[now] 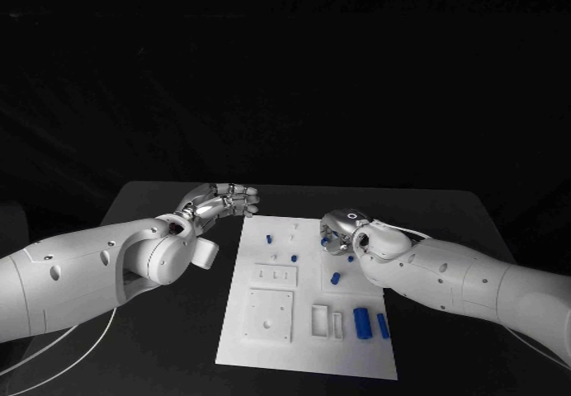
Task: Assemble the parts on the task board
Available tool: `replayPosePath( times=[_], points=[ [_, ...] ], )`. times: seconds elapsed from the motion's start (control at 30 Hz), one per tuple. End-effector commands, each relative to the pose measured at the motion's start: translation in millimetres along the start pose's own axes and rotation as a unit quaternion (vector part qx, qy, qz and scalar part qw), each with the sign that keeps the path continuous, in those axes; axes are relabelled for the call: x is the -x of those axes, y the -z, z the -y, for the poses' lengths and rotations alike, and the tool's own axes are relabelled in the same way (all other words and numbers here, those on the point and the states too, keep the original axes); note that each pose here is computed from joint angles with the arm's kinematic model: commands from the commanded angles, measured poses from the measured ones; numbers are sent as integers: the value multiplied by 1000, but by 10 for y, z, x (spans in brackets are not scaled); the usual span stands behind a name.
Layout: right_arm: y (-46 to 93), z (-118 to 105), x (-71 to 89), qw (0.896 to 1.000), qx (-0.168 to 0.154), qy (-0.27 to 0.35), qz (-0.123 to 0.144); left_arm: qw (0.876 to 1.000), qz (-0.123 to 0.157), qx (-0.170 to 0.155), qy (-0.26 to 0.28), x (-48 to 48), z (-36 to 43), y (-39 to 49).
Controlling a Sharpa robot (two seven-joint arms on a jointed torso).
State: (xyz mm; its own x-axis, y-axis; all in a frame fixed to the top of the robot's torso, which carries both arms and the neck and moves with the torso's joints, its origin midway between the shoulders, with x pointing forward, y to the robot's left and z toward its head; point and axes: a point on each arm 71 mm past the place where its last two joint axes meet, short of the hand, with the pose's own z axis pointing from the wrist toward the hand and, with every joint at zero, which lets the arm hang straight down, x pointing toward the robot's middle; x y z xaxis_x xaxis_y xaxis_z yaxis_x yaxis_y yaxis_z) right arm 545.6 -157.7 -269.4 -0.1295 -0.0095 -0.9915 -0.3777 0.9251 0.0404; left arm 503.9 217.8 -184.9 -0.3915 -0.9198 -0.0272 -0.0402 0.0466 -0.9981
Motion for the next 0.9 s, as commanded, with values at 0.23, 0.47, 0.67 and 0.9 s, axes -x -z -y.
replayPosePath(
  times=[0.23,0.47,0.67,0.9],
  points=[
    [-10,-16,-5,1000,-8,16,-2,1000,-9,-6,3,-29,21,-13],
    [-13,-22,-6,1000,-11,18,-3,1000,-9,-6,3,-29,21,-14],
    [-12,-23,-8,1000,-14,24,-5,1000,-9,-5,3,-30,21,-18],
    [-6,-30,16,1000,-19,20,7,1000,-8,-6,2,-26,23,-22]
  ],
)
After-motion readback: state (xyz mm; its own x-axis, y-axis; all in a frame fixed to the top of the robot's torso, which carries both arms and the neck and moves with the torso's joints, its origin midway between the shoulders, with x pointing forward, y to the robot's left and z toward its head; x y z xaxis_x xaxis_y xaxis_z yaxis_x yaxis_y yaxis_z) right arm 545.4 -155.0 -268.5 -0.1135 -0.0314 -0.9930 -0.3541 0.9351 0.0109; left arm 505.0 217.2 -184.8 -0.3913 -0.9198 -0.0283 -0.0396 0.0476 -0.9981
